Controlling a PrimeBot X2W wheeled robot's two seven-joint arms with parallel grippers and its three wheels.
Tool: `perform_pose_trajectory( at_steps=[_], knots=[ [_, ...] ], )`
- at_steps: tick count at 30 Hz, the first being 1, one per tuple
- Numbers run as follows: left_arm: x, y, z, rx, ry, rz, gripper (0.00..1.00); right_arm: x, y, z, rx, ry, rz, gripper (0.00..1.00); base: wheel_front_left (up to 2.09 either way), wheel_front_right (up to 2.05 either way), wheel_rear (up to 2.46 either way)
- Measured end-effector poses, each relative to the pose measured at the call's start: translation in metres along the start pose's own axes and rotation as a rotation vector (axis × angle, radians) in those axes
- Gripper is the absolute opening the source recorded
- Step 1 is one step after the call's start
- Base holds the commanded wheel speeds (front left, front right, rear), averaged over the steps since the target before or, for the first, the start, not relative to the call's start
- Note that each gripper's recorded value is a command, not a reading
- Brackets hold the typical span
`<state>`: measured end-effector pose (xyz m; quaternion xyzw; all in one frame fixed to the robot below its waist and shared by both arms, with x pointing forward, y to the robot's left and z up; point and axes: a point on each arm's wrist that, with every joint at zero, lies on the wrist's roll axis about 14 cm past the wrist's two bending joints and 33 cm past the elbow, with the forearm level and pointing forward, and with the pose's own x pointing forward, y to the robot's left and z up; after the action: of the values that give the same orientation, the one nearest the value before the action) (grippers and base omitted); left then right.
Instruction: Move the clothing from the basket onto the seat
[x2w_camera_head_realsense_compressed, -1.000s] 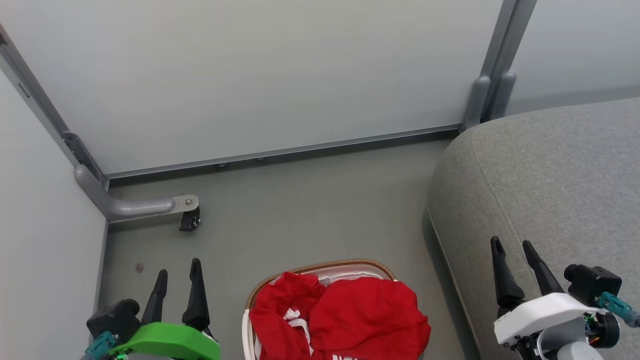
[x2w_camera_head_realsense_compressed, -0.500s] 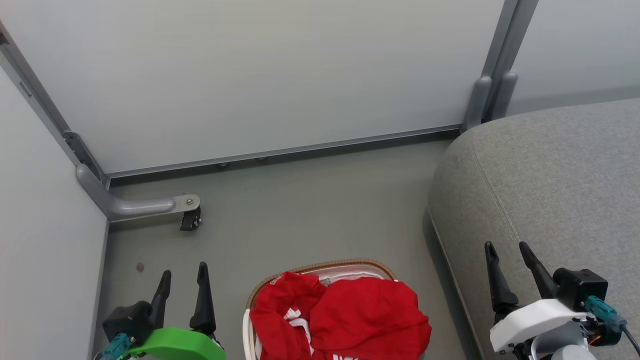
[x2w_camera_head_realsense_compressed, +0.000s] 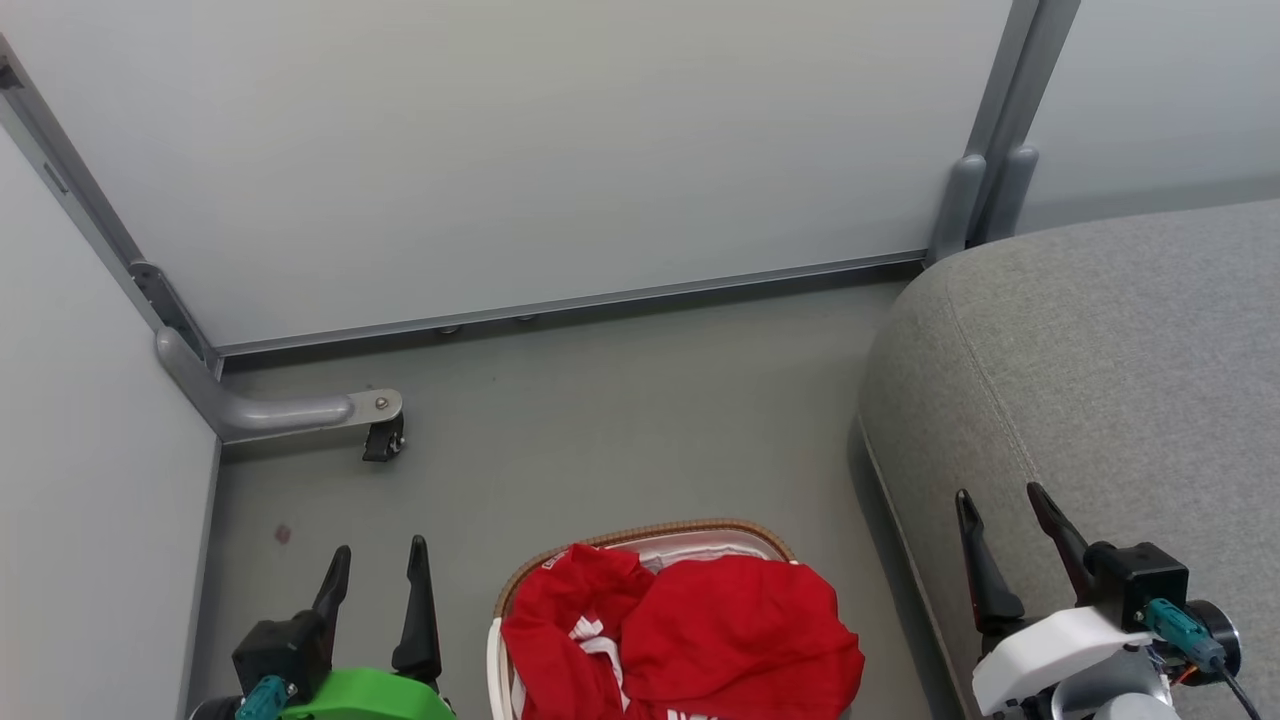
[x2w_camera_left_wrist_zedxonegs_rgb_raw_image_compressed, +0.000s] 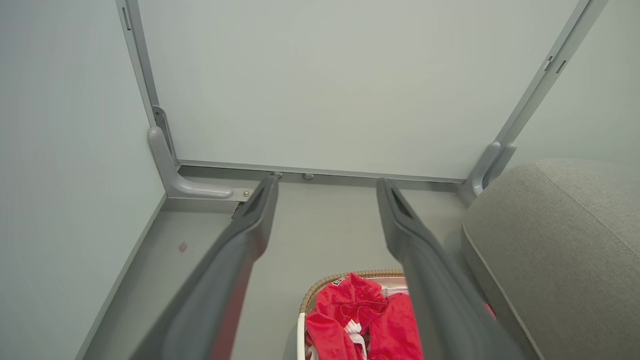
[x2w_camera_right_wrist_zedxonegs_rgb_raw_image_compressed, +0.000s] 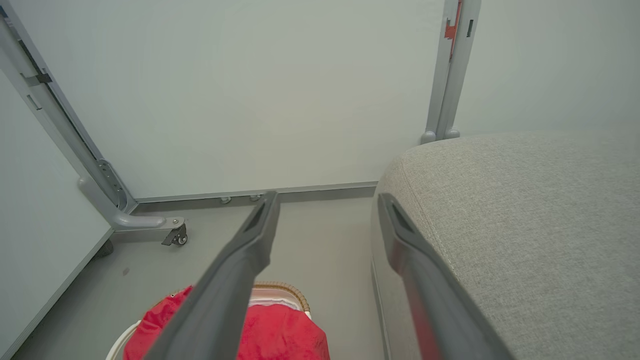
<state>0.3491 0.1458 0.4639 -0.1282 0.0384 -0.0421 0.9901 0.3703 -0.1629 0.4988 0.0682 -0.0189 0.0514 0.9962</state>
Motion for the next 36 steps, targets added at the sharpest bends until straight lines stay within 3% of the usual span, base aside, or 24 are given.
perform_pose_trajectory(
  at_steps=[17, 36],
  knots=[
    [-0.0033, -0.0020, -0.0057, 0.097, 0.003, -0.018, 1.00, -0.0004, 0.0073, -0.0016, -0.113, -0.005, 0.040, 1.00, 0.00, 0.00, 0.00],
    [-0.0034, -0.0022, -0.0096, 0.097, 0.016, -0.019, 1.00, -0.0006, 0.0061, -0.0022, -0.114, -0.003, 0.036, 1.00, 0.00, 0.00, 0.00]
  ],
)
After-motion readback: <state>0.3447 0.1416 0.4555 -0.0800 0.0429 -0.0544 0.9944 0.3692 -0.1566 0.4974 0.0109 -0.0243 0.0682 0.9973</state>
